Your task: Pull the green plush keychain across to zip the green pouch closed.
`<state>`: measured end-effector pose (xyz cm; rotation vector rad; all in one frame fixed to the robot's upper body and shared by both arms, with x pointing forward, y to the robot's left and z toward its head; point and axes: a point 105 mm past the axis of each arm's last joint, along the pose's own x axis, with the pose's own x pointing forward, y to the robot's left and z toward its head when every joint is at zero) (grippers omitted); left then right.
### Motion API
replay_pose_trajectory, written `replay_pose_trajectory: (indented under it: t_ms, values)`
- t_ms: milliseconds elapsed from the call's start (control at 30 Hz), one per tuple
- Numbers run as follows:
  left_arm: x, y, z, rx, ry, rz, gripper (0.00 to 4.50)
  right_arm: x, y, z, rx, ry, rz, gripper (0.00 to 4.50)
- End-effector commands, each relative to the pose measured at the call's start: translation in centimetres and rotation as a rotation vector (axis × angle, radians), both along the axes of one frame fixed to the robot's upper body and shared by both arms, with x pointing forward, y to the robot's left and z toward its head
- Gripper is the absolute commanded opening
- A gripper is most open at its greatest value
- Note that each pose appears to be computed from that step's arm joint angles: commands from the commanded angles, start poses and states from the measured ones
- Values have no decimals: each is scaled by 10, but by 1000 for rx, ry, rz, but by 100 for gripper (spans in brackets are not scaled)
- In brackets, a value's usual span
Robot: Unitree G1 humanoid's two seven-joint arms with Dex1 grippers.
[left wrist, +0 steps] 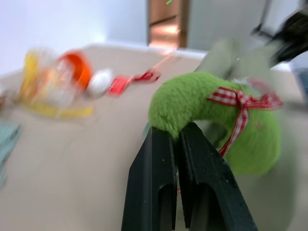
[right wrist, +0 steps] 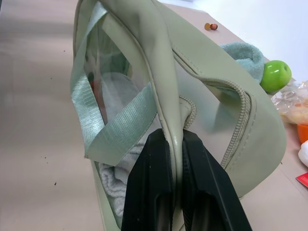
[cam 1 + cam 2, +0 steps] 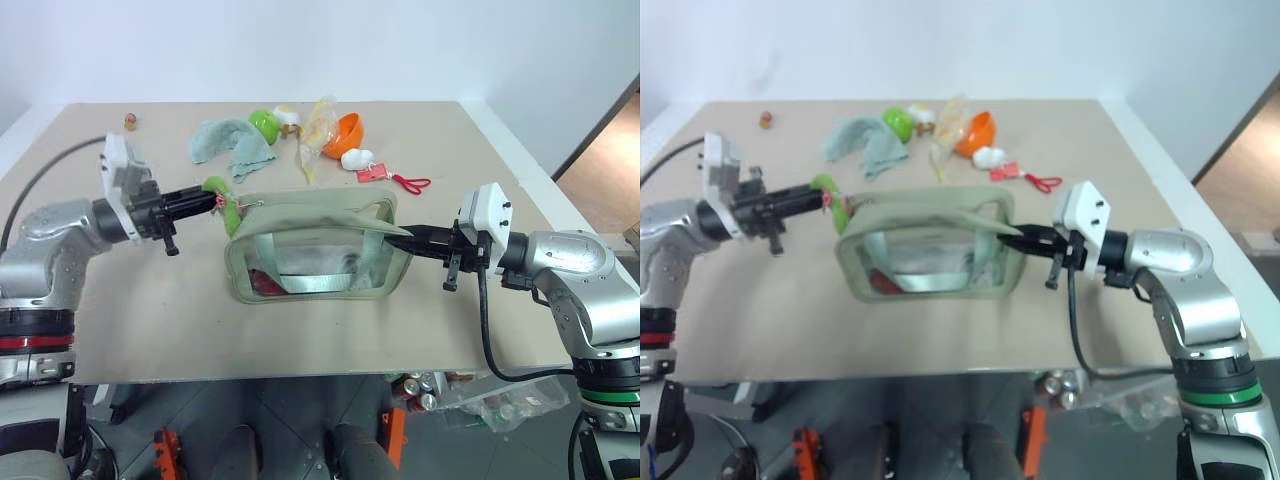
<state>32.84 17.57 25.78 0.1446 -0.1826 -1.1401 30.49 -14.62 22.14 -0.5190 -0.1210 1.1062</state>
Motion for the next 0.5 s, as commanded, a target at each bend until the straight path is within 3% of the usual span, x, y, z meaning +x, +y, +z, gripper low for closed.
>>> replay_pose_trajectory:
  t_ms: [33,167,500]
  values:
    - [-12,-18,36,-17,-115,-44,5,-2,-1,11,-4,-48,10,0]
    - [-11,-52,48,4,-185,-95,5,0,0,9,-7,-45,11,0]
    - [-5,-103,33,73,-183,-198,5,3,1,8,-7,-58,8,0]
